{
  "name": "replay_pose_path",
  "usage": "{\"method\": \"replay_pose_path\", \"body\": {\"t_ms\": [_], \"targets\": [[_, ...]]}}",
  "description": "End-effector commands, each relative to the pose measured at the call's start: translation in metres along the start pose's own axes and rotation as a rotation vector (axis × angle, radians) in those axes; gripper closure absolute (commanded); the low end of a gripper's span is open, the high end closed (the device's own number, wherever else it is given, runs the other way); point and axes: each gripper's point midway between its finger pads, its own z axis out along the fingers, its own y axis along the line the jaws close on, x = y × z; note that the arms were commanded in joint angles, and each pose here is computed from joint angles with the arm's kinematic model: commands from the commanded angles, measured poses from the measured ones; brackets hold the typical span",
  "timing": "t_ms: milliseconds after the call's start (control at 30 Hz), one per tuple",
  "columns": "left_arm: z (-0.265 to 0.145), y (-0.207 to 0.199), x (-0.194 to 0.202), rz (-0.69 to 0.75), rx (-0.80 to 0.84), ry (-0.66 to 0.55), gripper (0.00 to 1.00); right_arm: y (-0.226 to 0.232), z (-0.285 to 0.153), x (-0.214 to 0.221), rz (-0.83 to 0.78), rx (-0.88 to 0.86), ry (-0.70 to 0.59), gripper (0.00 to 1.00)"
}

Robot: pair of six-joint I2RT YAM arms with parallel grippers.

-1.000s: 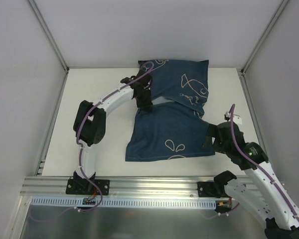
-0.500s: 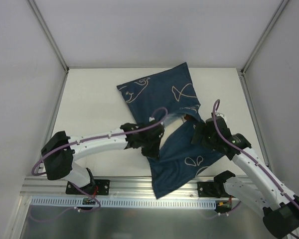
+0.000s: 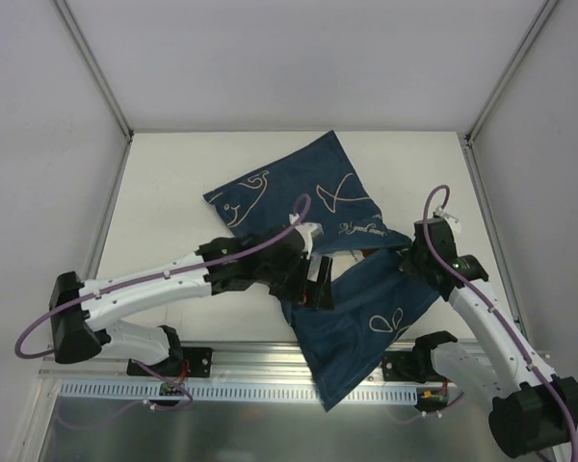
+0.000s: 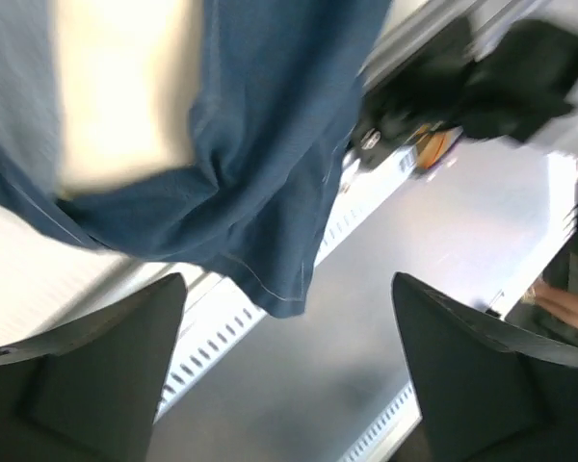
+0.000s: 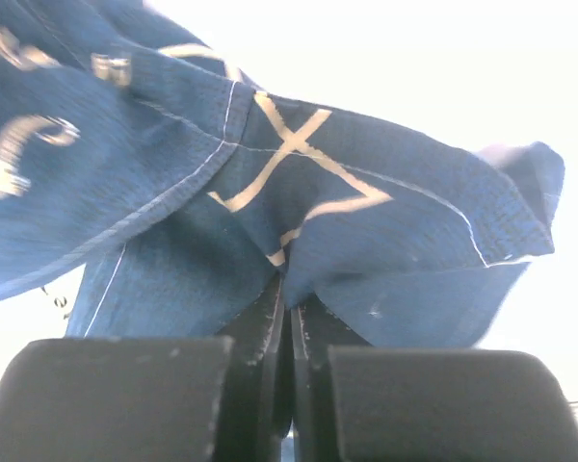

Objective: Remove the pillowcase from the pillow

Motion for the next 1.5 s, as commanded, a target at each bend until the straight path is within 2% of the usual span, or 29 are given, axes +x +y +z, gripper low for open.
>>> {"method": "replay_pose_path", "body": {"t_ms": [0, 33, 67, 100, 167, 400, 567, 700, 833, 933, 967, 1033, 1067, 1167, 1200, 1267, 1300, 1367, 1400, 1433, 1467], "targets": [[-0.041, 0.005, -0.047, 0.052, 0.018, -0.139, 0.05, -0.004, -0.020, -0.035, 0.011, -0.023, -0.114, 0.93], [-0.047, 0.006, -0.061, 0.051, 0.009, -0.169, 0.04, -0.005, -0.021, -0.035, 0.001, -0.019, -0.106, 0.76], [-0.048, 0.011, -0.071, 0.058, -0.013, -0.189, 0.01, -0.005, -0.022, -0.034, -0.007, -0.014, -0.093, 0.28], [-0.042, 0.018, -0.080, 0.067, -0.052, -0.195, 0.01, -0.008, -0.023, -0.028, -0.018, 0.000, -0.060, 0.12], [-0.045, 0.020, -0.100, 0.129, -0.109, -0.223, 0.01, -0.009, -0.025, -0.026, -0.020, 0.016, -0.032, 0.01], [-0.007, 0.053, -0.124, 0.245, -0.320, -0.178, 0.01, -0.011, -0.048, -0.017, -0.045, -0.043, -0.028, 0.04], [0.024, 0.065, -0.127, 0.331, -0.358, -0.096, 0.02, -0.009, -0.057, 0.003, -0.039, -0.092, 0.038, 0.04], [0.049, 0.071, -0.124, 0.318, -0.353, -0.031, 0.06, -0.008, -0.058, 0.015, -0.018, -0.128, 0.060, 0.04], [0.067, 0.061, -0.127, 0.314, -0.302, 0.005, 0.11, -0.013, -0.050, 0.030, 0.010, -0.118, 0.097, 0.04], [0.082, 0.065, -0.128, 0.307, -0.298, 0.036, 0.25, -0.007, -0.047, 0.038, 0.028, -0.148, 0.124, 0.04], [0.087, 0.069, -0.128, 0.291, -0.306, 0.043, 0.39, 0.002, -0.047, 0.041, 0.039, -0.194, 0.143, 0.04], [0.087, 0.080, -0.133, 0.235, -0.315, 0.044, 0.55, 0.008, -0.046, 0.045, 0.042, -0.217, 0.155, 0.03], [0.087, 0.083, -0.134, 0.214, -0.307, 0.048, 0.70, 0.011, -0.043, 0.048, 0.053, -0.225, 0.163, 0.03], [0.077, 0.091, -0.137, 0.157, -0.286, 0.049, 0.90, 0.020, -0.037, 0.056, 0.047, -0.249, 0.181, 0.02], [0.073, 0.098, -0.136, 0.129, -0.293, 0.050, 1.00, 0.025, -0.035, 0.058, 0.049, -0.262, 0.180, 0.02], [0.059, 0.098, -0.137, 0.106, -0.291, 0.023, 1.00, 0.031, -0.031, 0.061, 0.043, -0.271, 0.186, 0.02], [0.056, 0.106, -0.131, 0.081, -0.313, 0.025, 1.00, 0.037, -0.030, 0.063, 0.038, -0.287, 0.185, 0.04], [0.039, 0.115, -0.125, 0.032, -0.344, -0.009, 1.00, 0.040, -0.027, 0.068, 0.015, -0.286, 0.203, 0.17], [0.031, 0.121, -0.124, 0.013, -0.363, -0.029, 1.00, 0.041, -0.026, 0.068, 0.012, -0.283, 0.206, 0.34], [0.014, 0.118, -0.125, -0.003, -0.352, -0.072, 1.00, 0.041, -0.025, 0.068, 0.009, -0.277, 0.202, 0.42], [0.010, 0.131, -0.115, -0.053, -0.377, -0.068, 1.00, 0.040, -0.025, 0.067, 0.000, -0.273, 0.198, 0.55]]}}
